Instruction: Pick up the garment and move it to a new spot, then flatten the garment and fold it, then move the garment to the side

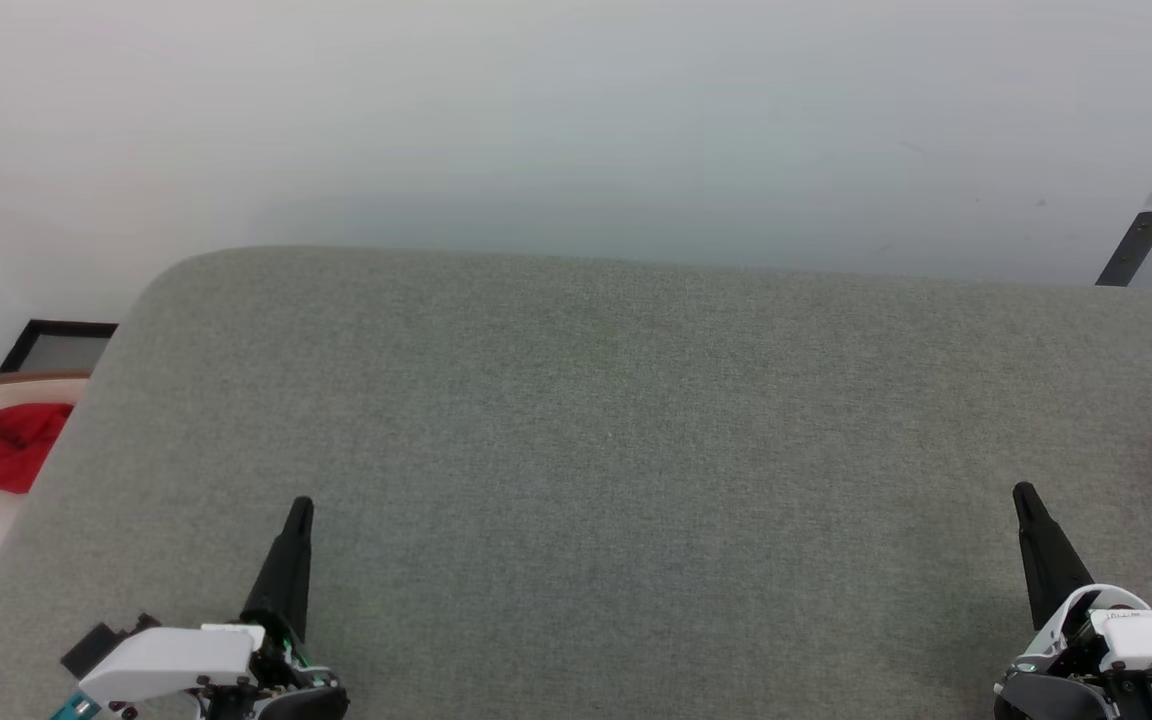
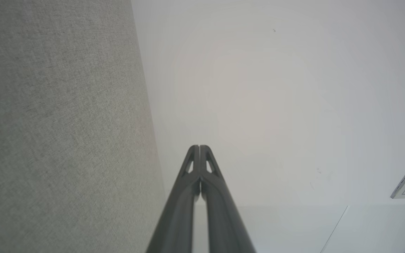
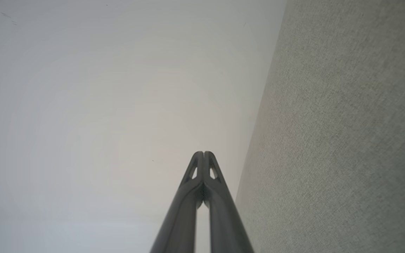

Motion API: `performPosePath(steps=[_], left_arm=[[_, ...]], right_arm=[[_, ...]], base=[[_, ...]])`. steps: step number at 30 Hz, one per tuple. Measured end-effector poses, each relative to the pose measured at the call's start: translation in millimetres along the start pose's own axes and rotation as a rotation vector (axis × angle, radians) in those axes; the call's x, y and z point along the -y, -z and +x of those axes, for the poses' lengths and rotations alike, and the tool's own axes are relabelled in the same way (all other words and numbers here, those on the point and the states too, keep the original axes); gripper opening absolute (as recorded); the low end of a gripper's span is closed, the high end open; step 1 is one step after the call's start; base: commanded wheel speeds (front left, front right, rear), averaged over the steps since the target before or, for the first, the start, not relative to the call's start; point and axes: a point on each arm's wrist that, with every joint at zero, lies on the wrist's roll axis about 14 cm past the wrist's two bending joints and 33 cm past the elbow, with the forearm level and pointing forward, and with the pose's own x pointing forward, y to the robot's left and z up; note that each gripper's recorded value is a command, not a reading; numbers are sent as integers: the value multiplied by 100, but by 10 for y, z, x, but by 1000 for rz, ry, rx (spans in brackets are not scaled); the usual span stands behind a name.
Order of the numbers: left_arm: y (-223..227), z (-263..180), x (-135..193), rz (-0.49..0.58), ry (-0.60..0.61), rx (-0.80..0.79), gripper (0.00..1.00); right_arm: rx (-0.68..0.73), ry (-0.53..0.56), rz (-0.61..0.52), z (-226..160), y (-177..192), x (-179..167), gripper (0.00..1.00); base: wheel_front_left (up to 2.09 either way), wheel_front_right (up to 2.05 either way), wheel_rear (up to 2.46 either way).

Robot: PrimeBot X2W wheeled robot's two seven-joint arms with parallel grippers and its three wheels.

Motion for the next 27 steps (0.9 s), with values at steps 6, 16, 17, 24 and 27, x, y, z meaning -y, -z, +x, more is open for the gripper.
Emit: performPosePath(steps=[6,16,17,24,27], left_arm=[[-1,0,1,0,0,0,0],[0,0,1,-1,0,0,0],[0,0,1,-1,0,0,0],[-1,0,1,-1,0,0,0],[-1,0,1,-1,0,0,0]], right_arm=[[-1,0,0,0,0,0,0],[0,0,1,0,-2,0,0],[0,0,1,0,-1,0,0],[0,0,1,0,-2,0,0],[-1,0,1,0,0,0,0]], base=[[0,0,0],[0,0,0],[0,0,0],[0,0,0],[0,0,0]])
